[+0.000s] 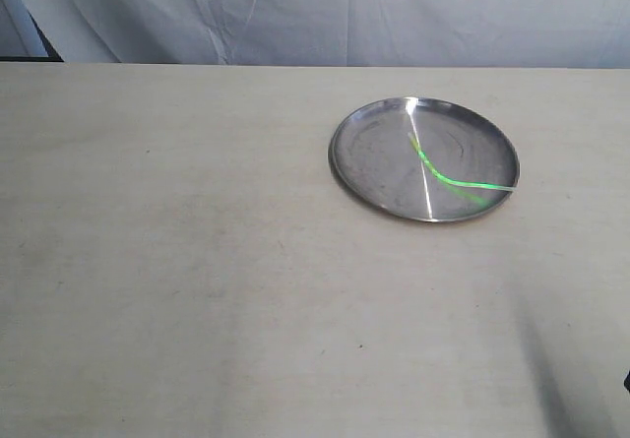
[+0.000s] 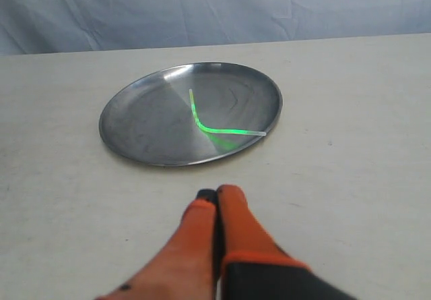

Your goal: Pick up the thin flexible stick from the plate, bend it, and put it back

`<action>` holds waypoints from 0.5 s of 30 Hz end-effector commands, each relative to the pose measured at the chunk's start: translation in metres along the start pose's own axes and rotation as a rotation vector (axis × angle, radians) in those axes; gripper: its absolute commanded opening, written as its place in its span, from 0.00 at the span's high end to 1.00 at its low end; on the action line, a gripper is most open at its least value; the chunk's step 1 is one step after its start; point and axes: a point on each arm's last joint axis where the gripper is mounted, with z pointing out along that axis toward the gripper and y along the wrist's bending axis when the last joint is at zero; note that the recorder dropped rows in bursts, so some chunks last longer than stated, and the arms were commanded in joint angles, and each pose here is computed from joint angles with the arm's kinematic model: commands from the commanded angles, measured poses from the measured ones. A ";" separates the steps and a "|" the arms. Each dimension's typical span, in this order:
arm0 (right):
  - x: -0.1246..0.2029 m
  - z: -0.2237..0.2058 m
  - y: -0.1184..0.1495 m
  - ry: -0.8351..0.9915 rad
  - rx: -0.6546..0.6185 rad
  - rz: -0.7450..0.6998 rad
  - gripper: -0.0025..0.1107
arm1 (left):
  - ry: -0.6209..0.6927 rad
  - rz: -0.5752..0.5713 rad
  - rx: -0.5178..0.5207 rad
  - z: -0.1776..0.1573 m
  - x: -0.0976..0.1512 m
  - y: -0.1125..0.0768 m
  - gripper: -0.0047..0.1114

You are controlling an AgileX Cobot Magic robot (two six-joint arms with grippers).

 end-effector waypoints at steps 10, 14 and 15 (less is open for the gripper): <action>0.001 0.000 0.000 -0.007 0.003 0.001 0.98 | -0.009 0.003 0.063 0.000 0.001 -0.004 0.96; 0.001 0.000 0.000 -0.007 0.003 0.001 0.98 | -0.009 0.003 0.063 0.000 0.001 -0.004 0.96; 0.001 0.000 0.000 -0.007 0.003 0.001 0.98 | -0.009 0.003 0.063 0.000 0.001 -0.004 0.96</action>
